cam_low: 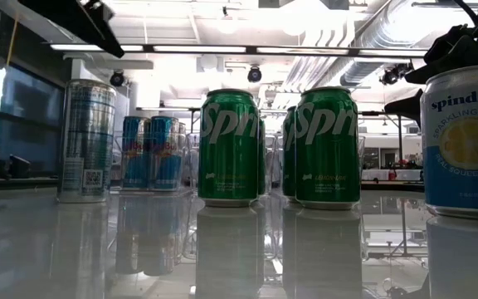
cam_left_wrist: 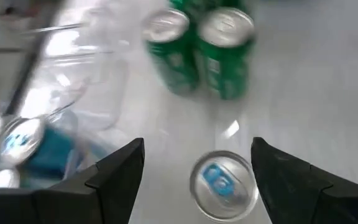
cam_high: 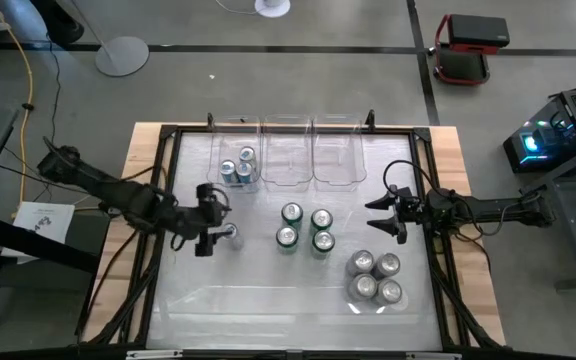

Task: Sort soda cans
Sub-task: Put the blue soda can into the left transparent bin

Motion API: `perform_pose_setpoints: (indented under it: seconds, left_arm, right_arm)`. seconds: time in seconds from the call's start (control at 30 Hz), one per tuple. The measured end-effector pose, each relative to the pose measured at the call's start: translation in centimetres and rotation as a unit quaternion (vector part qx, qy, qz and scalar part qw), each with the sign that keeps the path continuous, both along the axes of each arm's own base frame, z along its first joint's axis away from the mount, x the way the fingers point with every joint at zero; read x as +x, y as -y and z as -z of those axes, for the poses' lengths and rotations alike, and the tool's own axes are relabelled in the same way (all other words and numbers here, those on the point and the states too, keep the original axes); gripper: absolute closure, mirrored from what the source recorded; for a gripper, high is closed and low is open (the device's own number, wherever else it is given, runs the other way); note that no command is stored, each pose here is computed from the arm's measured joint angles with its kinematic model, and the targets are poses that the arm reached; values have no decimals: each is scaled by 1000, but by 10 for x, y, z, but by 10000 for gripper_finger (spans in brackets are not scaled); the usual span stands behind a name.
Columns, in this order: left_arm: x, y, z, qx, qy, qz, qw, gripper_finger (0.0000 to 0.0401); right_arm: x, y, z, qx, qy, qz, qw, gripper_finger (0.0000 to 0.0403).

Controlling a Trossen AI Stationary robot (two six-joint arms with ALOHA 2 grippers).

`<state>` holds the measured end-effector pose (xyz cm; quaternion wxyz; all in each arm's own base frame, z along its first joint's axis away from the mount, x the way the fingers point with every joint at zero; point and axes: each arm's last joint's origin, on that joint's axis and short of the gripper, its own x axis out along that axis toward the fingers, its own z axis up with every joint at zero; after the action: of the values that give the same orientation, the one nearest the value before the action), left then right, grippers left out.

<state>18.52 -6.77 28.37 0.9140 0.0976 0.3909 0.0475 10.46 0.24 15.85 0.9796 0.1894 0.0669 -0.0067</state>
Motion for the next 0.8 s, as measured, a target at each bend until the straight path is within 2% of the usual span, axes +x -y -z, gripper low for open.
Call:
perform_pose_setpoints:
  seconds: [0.13,0.23,0.33,0.6,0.8]
  left_arm:
    - [15,5,-4,-9,-72,98,993,128]
    - [29,5,-2,-21,-161,112,980,127]
    - [45,8,1,7,-236,139,962,127]
    - [86,21,-3,91,-308,254,912,127]
    - [92,17,10,105,-380,279,876,127]
  right_arm:
    - [0,0,0,0,0,0,1000,112]
    - [0,0,0,0,0,0,1000,112]
    - [0,0,0,0,0,0,1000,112]
    - [0,0,0,0,0,0,1000,112]
    - [0,0,0,0,0,0,1000,112]
